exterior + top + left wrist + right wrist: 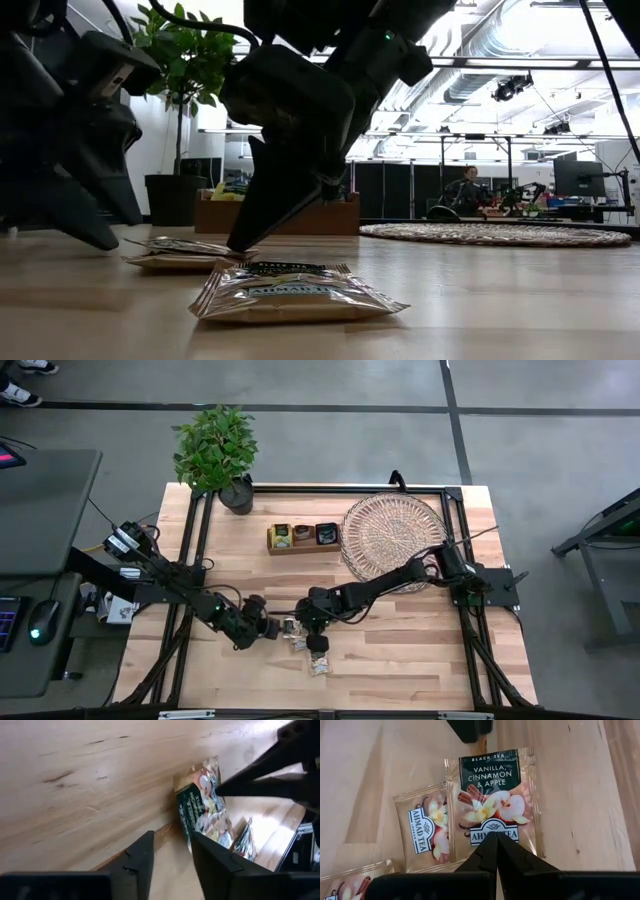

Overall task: Pick & Place Tea
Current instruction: Put the brown tea bag into the middle section of the wooden organizer

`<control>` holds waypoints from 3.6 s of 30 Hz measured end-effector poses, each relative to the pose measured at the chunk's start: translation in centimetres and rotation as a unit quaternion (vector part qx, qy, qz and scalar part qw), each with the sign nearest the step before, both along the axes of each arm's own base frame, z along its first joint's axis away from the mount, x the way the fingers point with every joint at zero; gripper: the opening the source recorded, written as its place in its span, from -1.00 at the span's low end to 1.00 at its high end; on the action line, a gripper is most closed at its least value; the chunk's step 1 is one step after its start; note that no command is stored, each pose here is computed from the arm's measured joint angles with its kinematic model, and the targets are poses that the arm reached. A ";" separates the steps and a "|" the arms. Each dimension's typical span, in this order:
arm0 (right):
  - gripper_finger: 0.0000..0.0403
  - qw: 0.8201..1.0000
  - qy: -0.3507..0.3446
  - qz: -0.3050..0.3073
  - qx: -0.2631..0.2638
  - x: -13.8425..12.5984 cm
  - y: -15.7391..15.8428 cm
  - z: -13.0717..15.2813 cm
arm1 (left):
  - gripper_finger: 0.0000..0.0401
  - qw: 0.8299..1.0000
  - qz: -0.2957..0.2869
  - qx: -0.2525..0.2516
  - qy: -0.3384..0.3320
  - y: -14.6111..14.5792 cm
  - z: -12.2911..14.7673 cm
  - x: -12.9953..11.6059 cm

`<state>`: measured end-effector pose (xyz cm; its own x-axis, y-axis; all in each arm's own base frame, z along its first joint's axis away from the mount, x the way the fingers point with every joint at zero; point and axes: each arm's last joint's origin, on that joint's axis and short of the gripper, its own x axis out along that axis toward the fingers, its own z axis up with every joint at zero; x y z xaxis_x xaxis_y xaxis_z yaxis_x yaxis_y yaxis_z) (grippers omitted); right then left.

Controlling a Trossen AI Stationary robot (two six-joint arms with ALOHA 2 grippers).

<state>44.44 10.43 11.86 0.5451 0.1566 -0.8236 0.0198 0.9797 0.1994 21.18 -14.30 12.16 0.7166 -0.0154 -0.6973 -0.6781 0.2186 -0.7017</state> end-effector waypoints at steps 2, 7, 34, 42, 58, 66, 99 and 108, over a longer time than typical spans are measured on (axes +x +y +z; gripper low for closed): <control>-1.00 1.000 -0.007 0.002 0.004 0.1 0.1 0.0 | -0.30 1.000 0.011 -0.009 0.001 -0.1 -0.4 0.1; -1.00 1.000 -0.019 0.002 0.008 0.3 0.1 0.1 | -0.25 0.999 0.035 -0.031 -0.007 -0.4 -1.1 0.6; -1.00 0.999 -0.039 0.004 0.012 0.6 0.2 0.3 | -0.70 0.993 0.093 -0.063 -0.041 -0.2 -1.7 1.5; -1.00 0.999 -0.041 0.003 0.017 0.7 -0.1 0.3 | -0.97 0.993 0.090 -0.056 -0.042 -0.1 -1.7 1.6; -1.00 0.998 -0.045 -0.006 0.031 -0.9 -2.2 6.6 | -1.00 0.994 0.091 -0.031 -0.053 0.1 -1.6 1.6; -1.00 0.999 0.034 -0.024 0.004 -5.3 -4.1 12.0 | -1.00 0.993 0.038 0.054 -0.098 1.6 1.6 1.9; -1.00 0.951 0.035 -0.263 0.159 -15.8 -3.9 7.0 | -1.00 0.844 -0.366 0.360 0.153 23.3 16.1 9.2; -1.00 0.950 0.021 -0.276 0.146 -16.1 -4.1 7.4 | -1.00 0.762 -0.452 0.376 0.273 25.3 14.3 12.9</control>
